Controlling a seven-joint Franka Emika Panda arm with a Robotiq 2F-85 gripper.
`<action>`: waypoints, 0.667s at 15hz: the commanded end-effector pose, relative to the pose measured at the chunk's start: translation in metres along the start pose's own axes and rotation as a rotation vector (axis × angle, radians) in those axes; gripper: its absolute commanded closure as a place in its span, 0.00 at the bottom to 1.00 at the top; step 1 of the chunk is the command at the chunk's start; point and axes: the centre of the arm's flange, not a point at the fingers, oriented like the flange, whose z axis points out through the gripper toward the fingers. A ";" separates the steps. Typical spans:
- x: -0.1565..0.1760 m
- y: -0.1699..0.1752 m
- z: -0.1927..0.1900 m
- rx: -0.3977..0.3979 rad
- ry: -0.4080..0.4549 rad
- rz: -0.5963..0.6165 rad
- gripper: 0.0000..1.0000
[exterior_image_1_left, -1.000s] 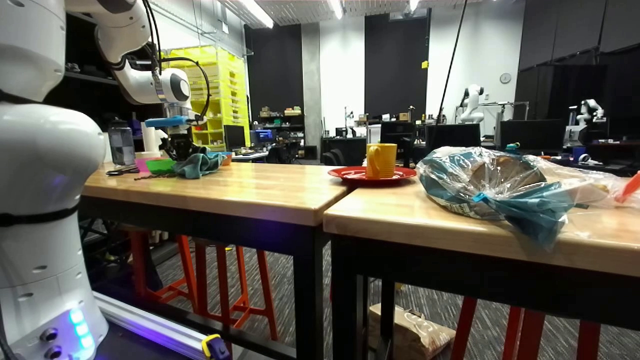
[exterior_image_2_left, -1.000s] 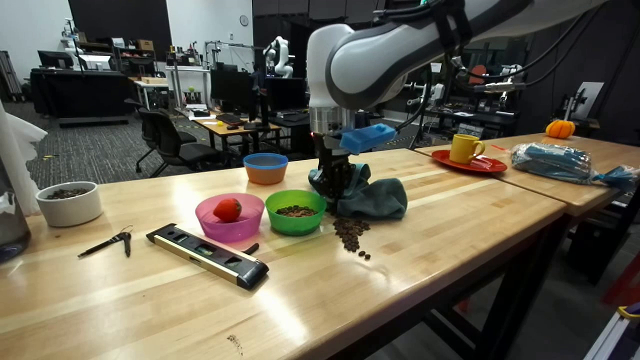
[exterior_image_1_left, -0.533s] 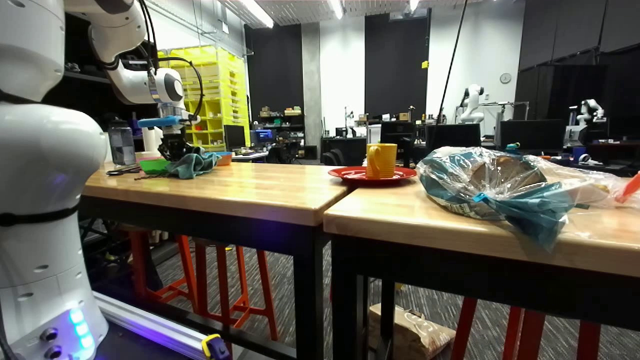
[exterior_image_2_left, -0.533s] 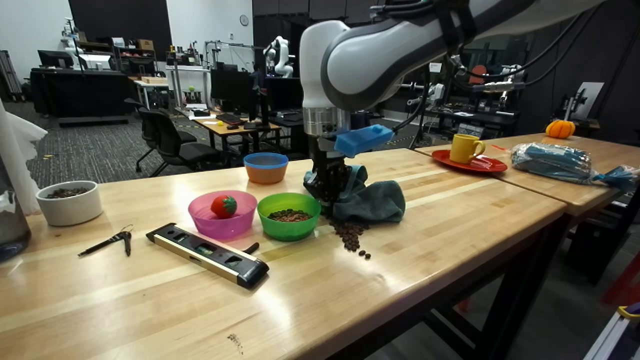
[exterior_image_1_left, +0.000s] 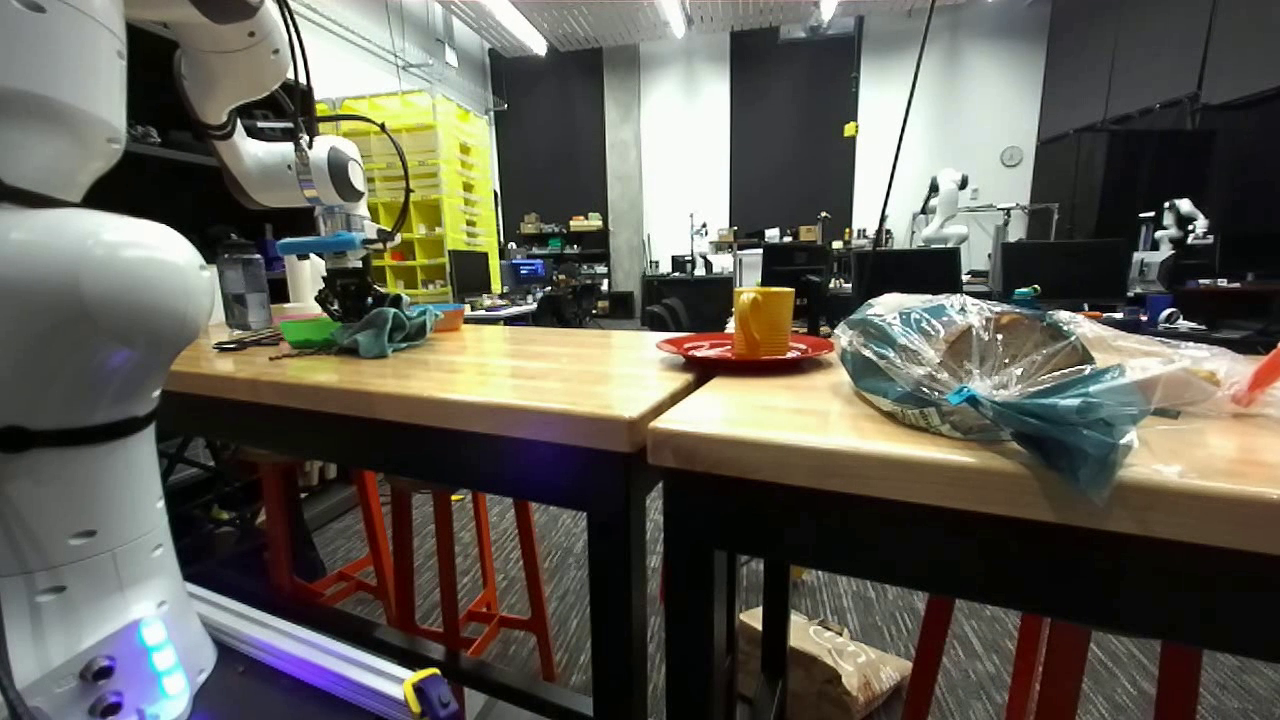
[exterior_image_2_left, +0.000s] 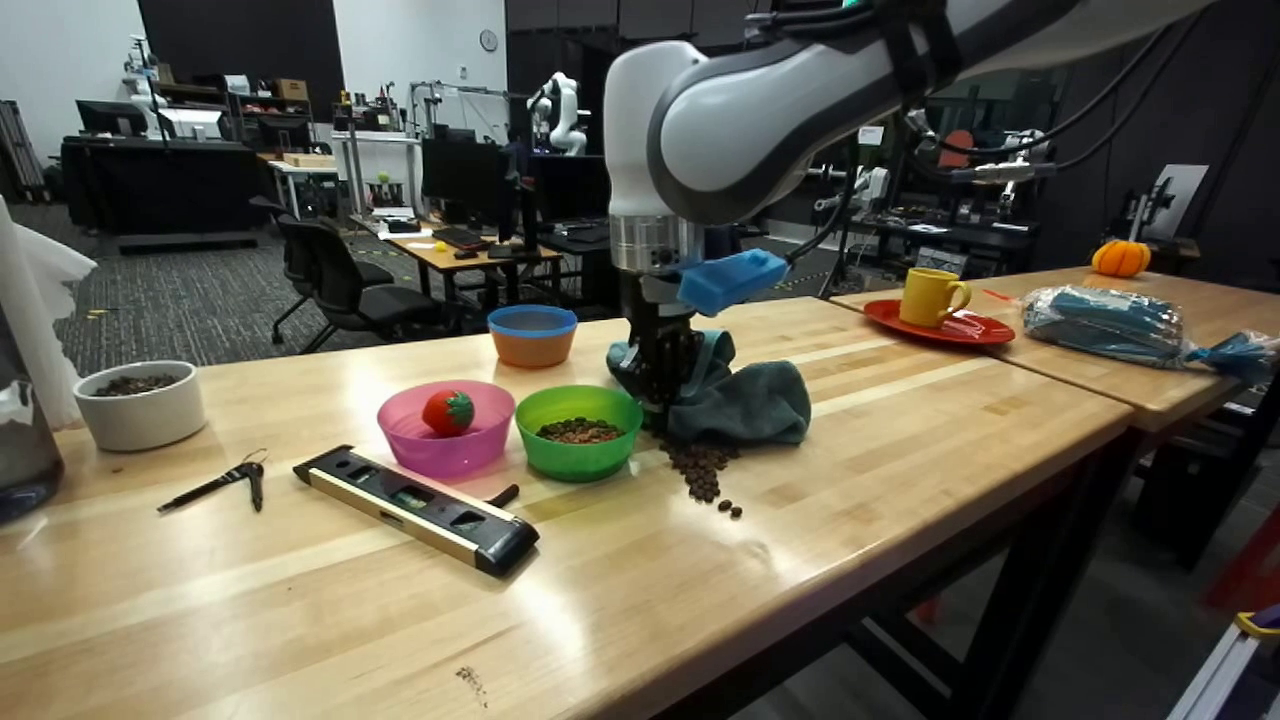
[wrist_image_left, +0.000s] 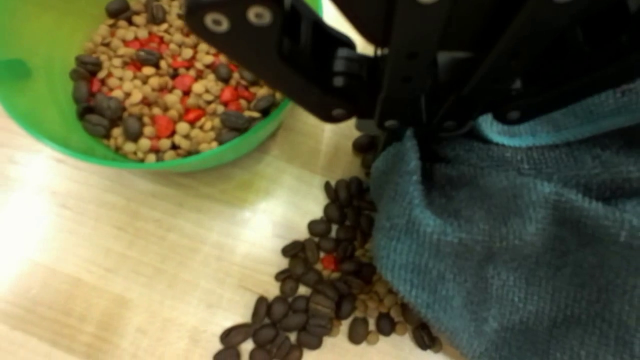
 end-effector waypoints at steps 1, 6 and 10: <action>-0.019 0.007 0.029 -0.041 -0.032 -0.088 0.98; -0.027 0.013 0.028 -0.053 -0.042 -0.278 0.98; -0.035 0.020 0.029 -0.056 -0.053 -0.396 0.98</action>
